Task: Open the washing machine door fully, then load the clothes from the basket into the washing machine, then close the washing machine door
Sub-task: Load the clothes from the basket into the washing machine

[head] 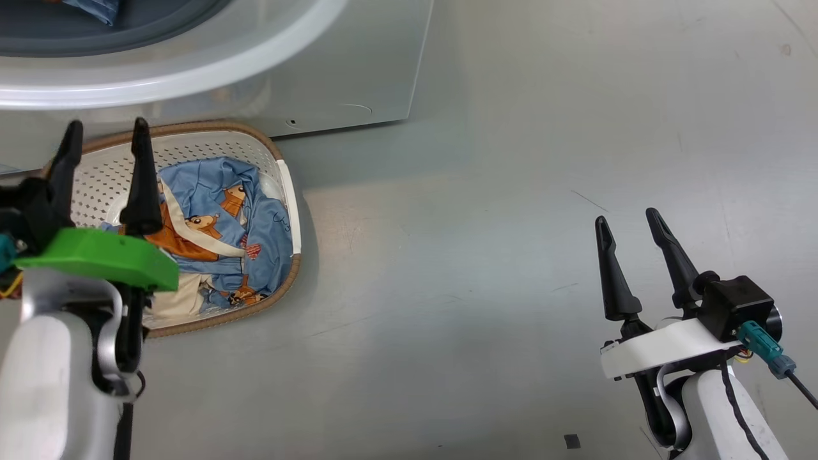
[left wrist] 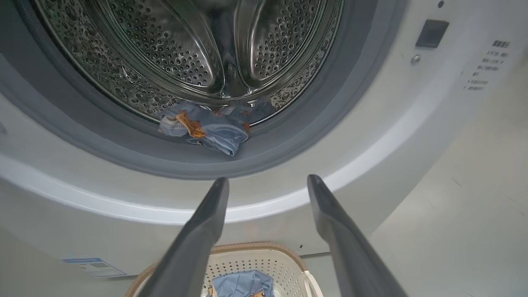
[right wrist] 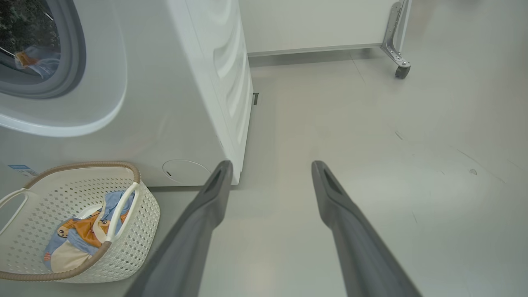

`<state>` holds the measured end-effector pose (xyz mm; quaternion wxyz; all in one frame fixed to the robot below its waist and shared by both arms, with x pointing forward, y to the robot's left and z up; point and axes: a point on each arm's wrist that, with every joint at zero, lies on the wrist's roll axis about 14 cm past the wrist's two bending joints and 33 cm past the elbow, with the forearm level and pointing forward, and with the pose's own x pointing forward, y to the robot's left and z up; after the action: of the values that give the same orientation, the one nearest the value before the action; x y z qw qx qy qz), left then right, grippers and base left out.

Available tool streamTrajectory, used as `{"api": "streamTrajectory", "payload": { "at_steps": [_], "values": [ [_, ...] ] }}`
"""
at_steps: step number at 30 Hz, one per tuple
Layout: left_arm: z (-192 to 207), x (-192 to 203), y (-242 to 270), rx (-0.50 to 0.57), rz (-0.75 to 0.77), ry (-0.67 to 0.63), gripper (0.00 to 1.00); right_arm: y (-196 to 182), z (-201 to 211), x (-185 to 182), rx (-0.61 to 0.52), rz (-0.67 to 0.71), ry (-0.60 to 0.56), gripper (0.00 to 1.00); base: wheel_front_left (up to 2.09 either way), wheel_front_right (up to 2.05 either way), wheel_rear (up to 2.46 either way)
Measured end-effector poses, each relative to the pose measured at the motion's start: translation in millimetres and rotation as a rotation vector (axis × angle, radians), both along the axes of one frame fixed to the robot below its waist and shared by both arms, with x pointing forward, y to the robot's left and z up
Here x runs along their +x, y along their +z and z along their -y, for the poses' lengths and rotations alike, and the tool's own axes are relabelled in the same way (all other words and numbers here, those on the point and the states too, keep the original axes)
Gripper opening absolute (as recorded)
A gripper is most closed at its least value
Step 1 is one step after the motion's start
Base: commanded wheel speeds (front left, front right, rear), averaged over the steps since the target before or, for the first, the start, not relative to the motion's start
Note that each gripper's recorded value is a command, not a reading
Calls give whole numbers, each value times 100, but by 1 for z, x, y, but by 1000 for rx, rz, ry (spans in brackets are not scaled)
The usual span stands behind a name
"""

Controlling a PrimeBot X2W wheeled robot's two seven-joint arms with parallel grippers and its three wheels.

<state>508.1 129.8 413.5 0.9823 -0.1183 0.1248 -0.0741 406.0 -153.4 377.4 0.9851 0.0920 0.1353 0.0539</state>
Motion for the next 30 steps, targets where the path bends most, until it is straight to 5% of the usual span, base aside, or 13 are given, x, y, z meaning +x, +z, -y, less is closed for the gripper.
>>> {"api": "streamTrajectory", "payload": {
  "at_steps": [30],
  "values": [
    [16,122,-23,156,-192,-46,100,-12,25,-21,-35,-66,-74,100,0,0,0]
  ]
}}
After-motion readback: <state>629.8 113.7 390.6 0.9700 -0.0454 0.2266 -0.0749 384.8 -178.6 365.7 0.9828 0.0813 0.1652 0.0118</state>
